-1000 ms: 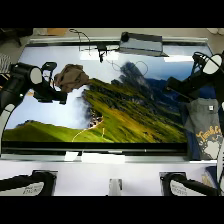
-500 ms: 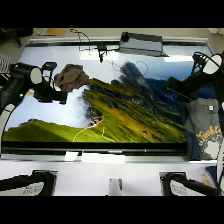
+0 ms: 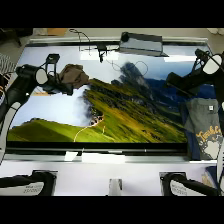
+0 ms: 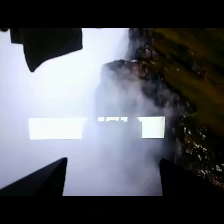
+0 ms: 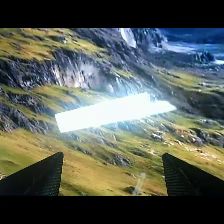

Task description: Fold the shirts.

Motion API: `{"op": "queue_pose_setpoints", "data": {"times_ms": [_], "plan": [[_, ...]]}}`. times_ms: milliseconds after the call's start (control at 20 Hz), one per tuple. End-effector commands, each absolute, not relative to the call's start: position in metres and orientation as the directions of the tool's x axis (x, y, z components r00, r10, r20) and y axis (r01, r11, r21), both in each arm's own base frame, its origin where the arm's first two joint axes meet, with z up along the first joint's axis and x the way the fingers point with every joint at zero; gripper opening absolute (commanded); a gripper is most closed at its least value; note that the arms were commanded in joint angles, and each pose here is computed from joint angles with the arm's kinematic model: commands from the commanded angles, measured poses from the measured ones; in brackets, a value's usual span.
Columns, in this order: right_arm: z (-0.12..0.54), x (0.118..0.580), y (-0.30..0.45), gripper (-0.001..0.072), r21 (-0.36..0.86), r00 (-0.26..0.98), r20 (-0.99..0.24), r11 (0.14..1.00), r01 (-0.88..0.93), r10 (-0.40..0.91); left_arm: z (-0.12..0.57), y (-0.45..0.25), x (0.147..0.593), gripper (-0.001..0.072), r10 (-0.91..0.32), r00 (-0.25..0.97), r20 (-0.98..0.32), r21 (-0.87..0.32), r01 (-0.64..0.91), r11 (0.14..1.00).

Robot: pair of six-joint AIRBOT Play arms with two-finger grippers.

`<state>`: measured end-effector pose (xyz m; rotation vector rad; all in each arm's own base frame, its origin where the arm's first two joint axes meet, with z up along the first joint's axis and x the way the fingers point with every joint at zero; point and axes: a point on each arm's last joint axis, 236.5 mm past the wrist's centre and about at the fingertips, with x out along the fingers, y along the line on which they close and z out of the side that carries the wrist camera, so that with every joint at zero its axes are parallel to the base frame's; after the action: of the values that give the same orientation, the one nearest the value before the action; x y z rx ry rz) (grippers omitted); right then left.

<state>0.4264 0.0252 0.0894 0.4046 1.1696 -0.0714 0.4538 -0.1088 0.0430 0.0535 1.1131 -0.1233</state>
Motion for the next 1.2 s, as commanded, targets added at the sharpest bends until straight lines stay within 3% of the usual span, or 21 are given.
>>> {"op": "queue_pose_setpoints", "data": {"times_ms": [0,100,250,350,500,750,800,850,900,1000,1150], "plan": [[0.094,0.437,0.025,0.0675,0.284,0.443,-0.884,0.924,0.256,0.150,0.048,-0.133,0.492,0.0707,-0.165,0.559,-0.813,-0.106,0.136,0.985],[0.096,0.440,0.025,0.0674,0.288,0.454,-0.878,0.923,0.254,0.150,0.053,-0.123,0.530,0.0706,-0.160,0.655,-0.739,-0.152,0.069,0.986],[0.096,0.440,0.026,0.0647,0.295,0.453,-0.878,0.921,0.253,0.157,0.030,-0.075,0.570,0.0706,-0.143,0.606,-0.783,-0.304,-0.171,0.937],[0.096,0.440,0.026,0.0647,0.295,0.454,-0.877,0.921,0.253,0.156,0.004,-0.061,0.585,0.0707,-0.238,0.537,-0.809,-0.441,-0.289,0.849],[0.096,0.440,0.026,0.0647,0.295,0.454,-0.877,0.921,0.253,0.156,-0.021,-0.068,0.606,0.0708,-0.395,0.541,-0.743,-0.637,-0.389,0.666],[0.096,0.440,0.026,0.0647,0.295,0.454,-0.877,0.921,0.253,0.156,-0.046,-0.077,0.624,0.0679,-0.414,0.575,-0.705,-0.692,-0.432,0.578],[0.096,0.440,0.026,0.0647,0.295,0.453,-0.878,0.921,0.254,0.157,-0.048,-0.078,0.628,0.0483,-0.409,0.588,-0.698,-0.700,-0.437,0.566],[0.095,0.439,0.026,0.0647,0.294,0.449,-0.880,0.921,0.254,0.157,-0.047,-0.079,0.630,0.0196,-0.409,0.595,-0.691,-0.705,-0.434,0.561],[0.095,0.437,0.026,0.0647,0.292,0.443,-0.883,0.922,0.255,0.158,-0.042,-0.080,0.631,0.0037,-0.407,0.605,-0.684,-0.709,-0.420,0.567],[0.094,0.436,0.026,0.0656,0.287,0.438,-0.885,0.925,0.250,0.156,-0.011,-0.087,0.633,0.0035,-0.411,0.638,-0.651,-0.699,-0.291,0.653],[0.099,0.448,0.015,0.0654,0.233,0.488,-0.866,0.951,0.201,0.110,0.093,-0.117,0.622,0.0034,-0.444,0.716,-0.538,-0.599,0.045,0.799]]}}
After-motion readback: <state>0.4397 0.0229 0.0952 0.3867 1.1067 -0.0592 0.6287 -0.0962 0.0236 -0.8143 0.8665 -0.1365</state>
